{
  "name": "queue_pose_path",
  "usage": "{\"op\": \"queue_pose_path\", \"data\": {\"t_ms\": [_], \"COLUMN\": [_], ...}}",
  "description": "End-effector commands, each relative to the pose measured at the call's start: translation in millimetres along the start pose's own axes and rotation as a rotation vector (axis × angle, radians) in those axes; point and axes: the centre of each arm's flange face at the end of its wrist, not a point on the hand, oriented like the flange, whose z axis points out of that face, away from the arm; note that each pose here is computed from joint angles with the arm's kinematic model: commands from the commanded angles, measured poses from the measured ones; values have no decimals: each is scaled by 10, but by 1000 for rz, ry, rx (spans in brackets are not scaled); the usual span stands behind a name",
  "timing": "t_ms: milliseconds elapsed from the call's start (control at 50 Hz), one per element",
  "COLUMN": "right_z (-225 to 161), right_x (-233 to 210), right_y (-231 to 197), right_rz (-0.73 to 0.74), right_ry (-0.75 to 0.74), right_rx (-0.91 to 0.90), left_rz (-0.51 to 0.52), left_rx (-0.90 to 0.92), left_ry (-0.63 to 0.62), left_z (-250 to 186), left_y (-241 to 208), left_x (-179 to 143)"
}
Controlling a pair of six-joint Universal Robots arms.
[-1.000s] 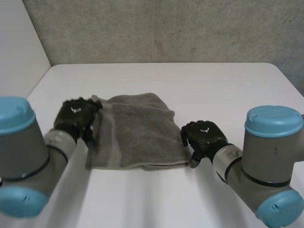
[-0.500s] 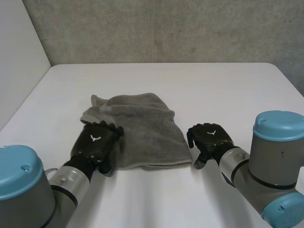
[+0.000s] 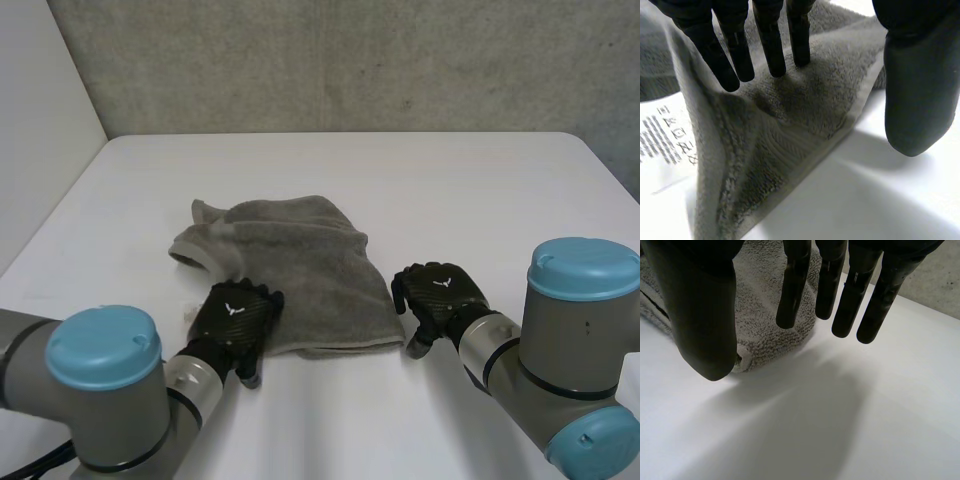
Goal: Fold the towel.
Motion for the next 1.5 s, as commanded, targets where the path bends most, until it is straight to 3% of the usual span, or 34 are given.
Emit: {"op": "queue_pose_path", "data": {"t_ms": [20, 300, 820, 1140, 1260, 1400, 1500], "right_z": [-3, -5, 42, 46, 46, 53, 54], "right_x": [-8, -21, -35, -35, -35, -40, -34], "right_y": [0, 9, 100, 118, 118, 85, 64], "right_rz": [-1, -8, -55, -54, -51, -50, -46], "right_ry": [-1, -6, -9, -8, -8, -8, -4], "right_rx": [0, -2, -31, -36, -36, -21, -15], "left_rz": [1, -8, -20, -29, -26, -26, -33], "left_rx": [70, 69, 51, 73, 86, 97, 116], "left_ry": [-17, -9, 38, 52, 31, -115, -150], "left_z": [160, 416, 305, 462, 559, 608, 597], "left_y": [-147, -107, -162, -171, -191, -252, -317], "left_x": [-24, 21, 145, 187, 166, 15, -57]}}
